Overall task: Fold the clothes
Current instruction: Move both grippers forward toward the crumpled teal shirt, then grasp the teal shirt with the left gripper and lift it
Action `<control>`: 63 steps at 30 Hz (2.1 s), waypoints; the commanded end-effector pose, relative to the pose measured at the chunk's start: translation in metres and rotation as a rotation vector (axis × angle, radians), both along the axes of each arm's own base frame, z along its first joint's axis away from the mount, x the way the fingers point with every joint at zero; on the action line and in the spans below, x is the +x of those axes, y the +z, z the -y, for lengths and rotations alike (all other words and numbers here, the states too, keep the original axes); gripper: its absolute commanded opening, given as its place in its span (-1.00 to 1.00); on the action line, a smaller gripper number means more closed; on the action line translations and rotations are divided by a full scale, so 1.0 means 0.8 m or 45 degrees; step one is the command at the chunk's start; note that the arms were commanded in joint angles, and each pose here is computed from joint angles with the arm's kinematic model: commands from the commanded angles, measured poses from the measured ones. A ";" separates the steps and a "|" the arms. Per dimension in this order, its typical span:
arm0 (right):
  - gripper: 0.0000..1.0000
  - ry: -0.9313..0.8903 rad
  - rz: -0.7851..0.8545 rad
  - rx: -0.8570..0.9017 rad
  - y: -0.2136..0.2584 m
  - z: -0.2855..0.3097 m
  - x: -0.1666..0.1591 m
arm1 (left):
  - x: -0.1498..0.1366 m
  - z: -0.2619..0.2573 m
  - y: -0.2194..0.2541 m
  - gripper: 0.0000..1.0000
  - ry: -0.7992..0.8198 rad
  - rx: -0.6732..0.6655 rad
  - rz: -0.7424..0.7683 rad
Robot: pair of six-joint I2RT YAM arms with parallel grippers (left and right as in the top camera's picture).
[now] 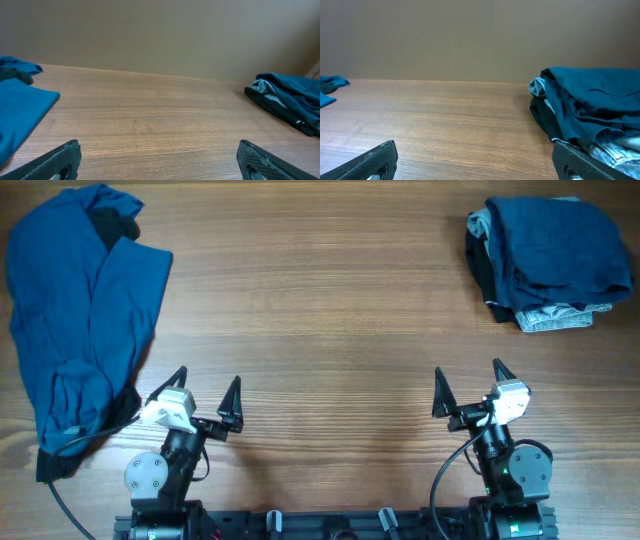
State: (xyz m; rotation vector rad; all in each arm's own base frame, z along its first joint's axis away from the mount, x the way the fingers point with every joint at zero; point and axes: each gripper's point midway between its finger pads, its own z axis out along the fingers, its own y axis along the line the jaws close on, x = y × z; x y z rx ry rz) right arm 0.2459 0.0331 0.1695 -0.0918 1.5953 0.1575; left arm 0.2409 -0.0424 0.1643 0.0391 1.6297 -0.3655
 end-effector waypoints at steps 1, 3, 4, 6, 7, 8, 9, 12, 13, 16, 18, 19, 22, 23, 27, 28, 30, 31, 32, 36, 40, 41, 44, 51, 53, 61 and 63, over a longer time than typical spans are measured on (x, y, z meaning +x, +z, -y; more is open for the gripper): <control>0.99 -0.014 0.001 0.016 0.001 0.002 0.000 | -0.001 0.002 -0.001 0.99 -0.015 0.014 0.003; 0.99 -0.014 0.002 0.017 0.001 0.002 0.000 | -0.001 0.002 -0.001 1.00 -0.015 0.014 0.003; 0.99 -0.014 0.002 0.016 0.001 0.002 0.000 | -0.001 0.002 -0.001 0.99 -0.015 0.014 0.003; 1.00 -0.014 0.002 0.016 0.001 0.002 0.000 | -0.001 0.002 -0.001 0.99 -0.015 0.014 0.003; 0.99 -0.014 0.001 0.017 0.001 0.002 0.000 | -0.001 0.002 -0.001 1.00 -0.015 0.014 0.003; 0.99 -0.014 0.002 0.016 0.001 0.002 0.000 | -0.001 0.002 -0.001 0.99 -0.015 0.014 0.003; 0.99 -0.014 0.002 0.016 0.001 0.002 0.000 | -0.001 0.002 -0.001 1.00 -0.015 0.014 0.003; 0.99 -0.015 0.002 0.017 0.001 0.002 0.000 | -0.001 0.002 -0.001 1.00 -0.015 0.014 0.003; 0.99 -0.014 0.002 0.016 0.001 0.002 0.000 | -0.001 0.002 -0.001 1.00 -0.015 0.014 0.003; 0.99 -0.015 0.002 0.017 0.001 0.002 0.000 | -0.001 0.002 -0.001 0.99 -0.015 0.014 0.003; 1.00 -0.014 0.002 0.017 0.001 0.002 0.000 | -0.001 0.002 -0.001 0.99 -0.015 0.014 0.003; 0.99 -0.014 0.001 0.016 0.001 0.002 0.000 | -0.001 0.002 -0.001 1.00 -0.015 0.014 0.003; 1.00 -0.014 0.002 0.017 0.001 0.002 0.000 | -0.001 0.002 -0.001 0.99 -0.014 0.014 0.003; 1.00 -0.014 0.001 0.016 0.001 0.002 0.000 | -0.001 0.002 -0.001 1.00 -0.014 0.014 0.003; 1.00 -0.014 0.002 0.016 0.001 0.002 0.000 | -0.001 0.002 -0.001 1.00 -0.014 0.014 0.003; 1.00 -0.015 0.001 0.017 0.001 0.002 0.000 | -0.001 0.001 -0.001 0.99 -0.012 0.015 0.004; 0.99 -0.014 0.003 0.015 0.001 0.002 0.000 | -0.001 0.001 -0.001 0.99 -0.011 0.014 0.004; 0.99 -0.014 0.009 0.017 0.002 0.002 0.000 | -0.001 0.001 -0.001 1.00 -0.011 0.015 0.004; 1.00 -0.013 0.021 0.019 0.005 0.002 0.000 | -0.001 0.001 -0.001 1.00 -0.011 0.015 0.003; 0.99 0.006 0.046 0.022 0.012 -0.001 0.000 | 0.000 0.001 0.004 0.99 -0.010 0.015 0.024; 0.99 0.153 0.143 0.025 0.035 -0.025 -0.007 | -0.001 0.003 0.004 0.99 -0.024 0.014 0.023; 1.00 0.212 0.167 0.023 0.040 -0.035 -0.010 | -0.003 0.009 0.004 1.00 -0.062 0.013 0.026; 0.99 0.339 0.213 0.045 0.059 -0.054 -0.021 | -0.007 0.017 0.011 1.00 -0.105 -0.046 0.016; 0.99 0.428 0.091 0.077 0.136 -0.070 0.003 | 0.014 0.001 0.059 1.00 -0.003 -0.082 -0.264; 1.00 0.497 -0.017 0.086 0.148 -0.083 0.028 | 0.030 0.001 0.078 0.99 0.000 -0.086 -0.384; 0.99 0.564 -0.787 0.168 0.100 -0.109 0.167 | 0.107 -0.002 0.115 0.99 -0.025 -0.008 -0.966; 1.00 0.565 -0.891 0.212 0.095 -0.113 0.182 | 0.115 -0.001 0.100 0.99 -0.031 -0.015 -1.048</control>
